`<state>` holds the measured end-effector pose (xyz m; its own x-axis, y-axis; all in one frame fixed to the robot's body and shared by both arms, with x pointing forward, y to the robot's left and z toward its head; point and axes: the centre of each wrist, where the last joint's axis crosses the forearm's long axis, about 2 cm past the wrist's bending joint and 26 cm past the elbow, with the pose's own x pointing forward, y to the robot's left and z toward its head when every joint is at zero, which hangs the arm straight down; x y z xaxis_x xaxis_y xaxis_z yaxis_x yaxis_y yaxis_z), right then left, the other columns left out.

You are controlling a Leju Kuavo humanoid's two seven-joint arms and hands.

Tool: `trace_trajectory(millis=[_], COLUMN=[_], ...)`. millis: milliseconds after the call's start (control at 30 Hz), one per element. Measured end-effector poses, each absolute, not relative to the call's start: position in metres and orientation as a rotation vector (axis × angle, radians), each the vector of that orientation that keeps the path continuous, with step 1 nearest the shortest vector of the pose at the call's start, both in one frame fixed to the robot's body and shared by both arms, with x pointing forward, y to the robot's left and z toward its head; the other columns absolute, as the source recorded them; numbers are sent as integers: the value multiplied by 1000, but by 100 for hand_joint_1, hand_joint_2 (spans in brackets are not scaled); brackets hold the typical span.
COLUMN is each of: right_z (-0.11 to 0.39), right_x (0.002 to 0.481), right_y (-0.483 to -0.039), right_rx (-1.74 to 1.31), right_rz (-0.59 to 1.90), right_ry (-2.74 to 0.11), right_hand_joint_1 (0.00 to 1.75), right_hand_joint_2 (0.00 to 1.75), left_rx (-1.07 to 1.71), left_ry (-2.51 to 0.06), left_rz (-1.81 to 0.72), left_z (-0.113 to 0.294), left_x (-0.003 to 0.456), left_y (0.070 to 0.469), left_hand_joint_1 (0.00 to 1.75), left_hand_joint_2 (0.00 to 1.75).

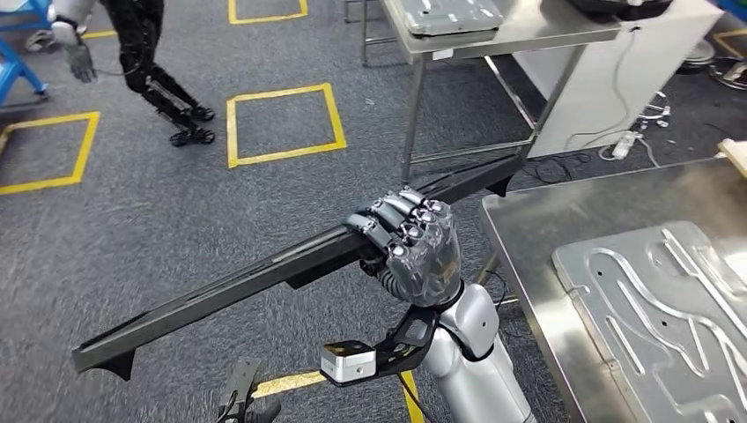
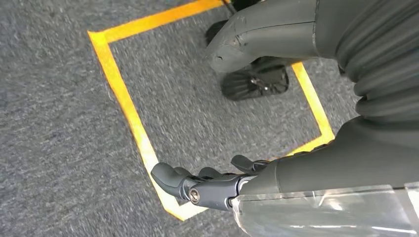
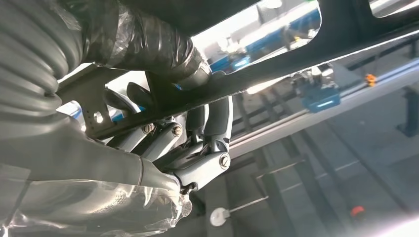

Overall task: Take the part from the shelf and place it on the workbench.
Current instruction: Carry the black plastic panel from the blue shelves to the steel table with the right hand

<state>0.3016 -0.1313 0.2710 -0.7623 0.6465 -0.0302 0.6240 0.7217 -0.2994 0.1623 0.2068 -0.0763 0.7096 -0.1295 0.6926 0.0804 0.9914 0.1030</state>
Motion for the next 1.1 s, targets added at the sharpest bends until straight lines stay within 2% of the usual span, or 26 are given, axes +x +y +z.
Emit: trace_trajectory(millis=[1100], right_z=[273], right_x=[307], right_y=[-146], right_rx=[-1097], right_rz=[469], right_ry=[-2825], right_hand_joint_1=[175], right_hand_joint_2=[175], left_rx=[-45], left_ry=[-859], left_rz=[47], left_z=[-78], left_x=[156], left_y=[200], left_hand_joint_1=[0], left_hand_joint_2=[175])
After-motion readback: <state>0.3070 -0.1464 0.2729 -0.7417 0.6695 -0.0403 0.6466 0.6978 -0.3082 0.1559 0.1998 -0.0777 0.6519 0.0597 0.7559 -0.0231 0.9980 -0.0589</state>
